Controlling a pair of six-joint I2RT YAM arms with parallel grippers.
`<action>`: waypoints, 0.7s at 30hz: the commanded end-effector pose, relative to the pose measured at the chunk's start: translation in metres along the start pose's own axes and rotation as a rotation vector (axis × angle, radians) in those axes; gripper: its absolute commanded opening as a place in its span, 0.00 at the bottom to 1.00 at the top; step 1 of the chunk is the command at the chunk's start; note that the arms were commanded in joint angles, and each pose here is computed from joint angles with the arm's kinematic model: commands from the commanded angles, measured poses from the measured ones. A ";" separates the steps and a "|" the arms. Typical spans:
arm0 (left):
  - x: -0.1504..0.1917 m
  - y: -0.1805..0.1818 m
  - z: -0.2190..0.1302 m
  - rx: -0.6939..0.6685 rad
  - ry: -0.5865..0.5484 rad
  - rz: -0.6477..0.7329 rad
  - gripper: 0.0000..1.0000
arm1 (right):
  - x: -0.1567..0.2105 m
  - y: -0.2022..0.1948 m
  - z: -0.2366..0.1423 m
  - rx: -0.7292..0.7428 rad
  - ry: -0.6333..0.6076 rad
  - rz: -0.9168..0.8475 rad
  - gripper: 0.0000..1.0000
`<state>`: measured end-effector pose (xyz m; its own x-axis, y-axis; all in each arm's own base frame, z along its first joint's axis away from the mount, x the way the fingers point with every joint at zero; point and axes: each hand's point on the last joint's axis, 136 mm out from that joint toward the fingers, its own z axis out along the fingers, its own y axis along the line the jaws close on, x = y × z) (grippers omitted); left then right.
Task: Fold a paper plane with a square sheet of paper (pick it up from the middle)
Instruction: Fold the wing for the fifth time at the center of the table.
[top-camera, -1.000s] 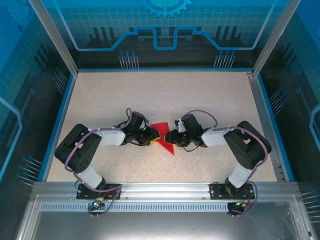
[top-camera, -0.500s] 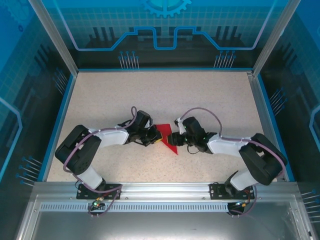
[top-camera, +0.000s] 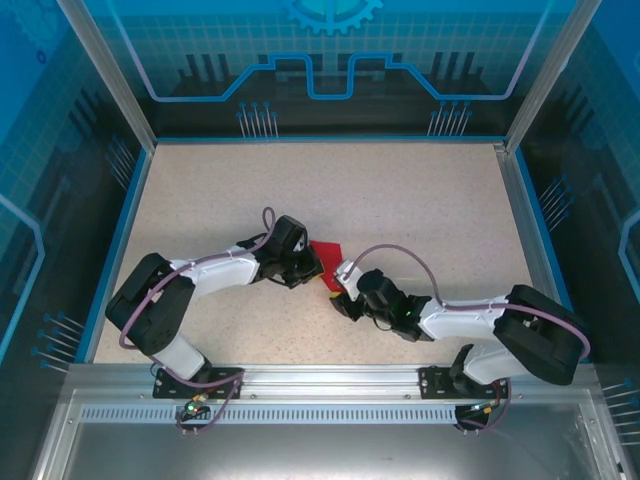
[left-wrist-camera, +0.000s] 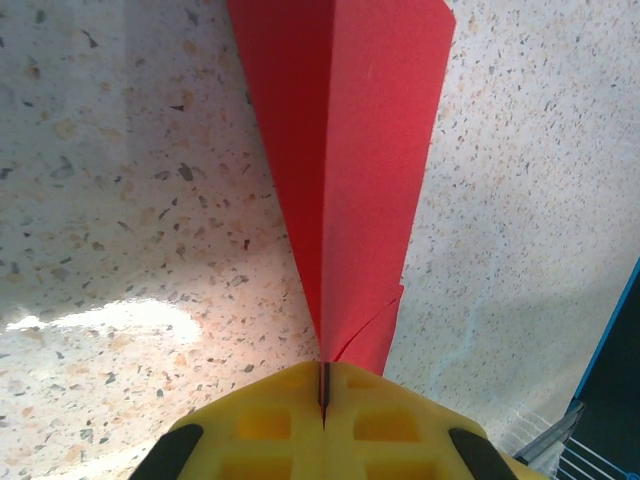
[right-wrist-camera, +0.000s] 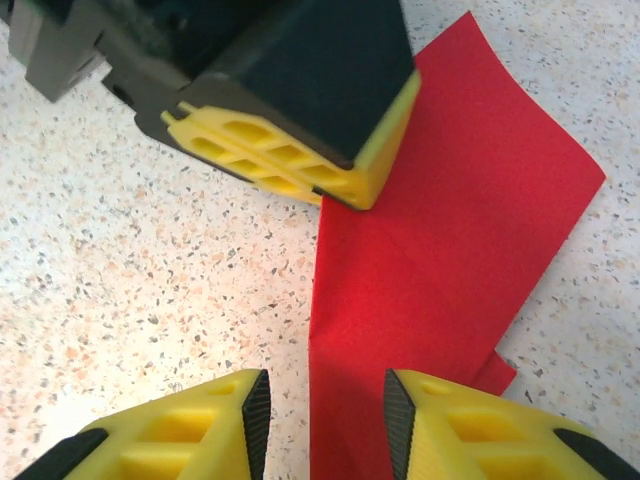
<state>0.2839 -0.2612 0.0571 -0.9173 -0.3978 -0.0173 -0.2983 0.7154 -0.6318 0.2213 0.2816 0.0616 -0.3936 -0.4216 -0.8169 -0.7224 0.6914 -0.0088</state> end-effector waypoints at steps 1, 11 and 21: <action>-0.002 -0.003 -0.003 -0.016 -0.012 -0.008 0.06 | -0.013 0.001 0.008 0.066 -0.053 -0.086 0.36; -0.001 -0.006 -0.005 -0.005 -0.008 -0.019 0.06 | -0.016 -0.004 0.034 0.159 -0.068 -0.144 0.29; -0.003 -0.007 -0.008 -0.010 -0.016 -0.023 0.05 | -0.010 -0.008 0.041 0.185 -0.083 -0.147 0.21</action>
<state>0.2856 -0.2589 0.0571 -0.9113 -0.4113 -0.0208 -0.3107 0.7198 -0.6208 0.2494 0.2983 0.0329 -0.2728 -0.5191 -0.8100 -0.6726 0.7049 -0.2252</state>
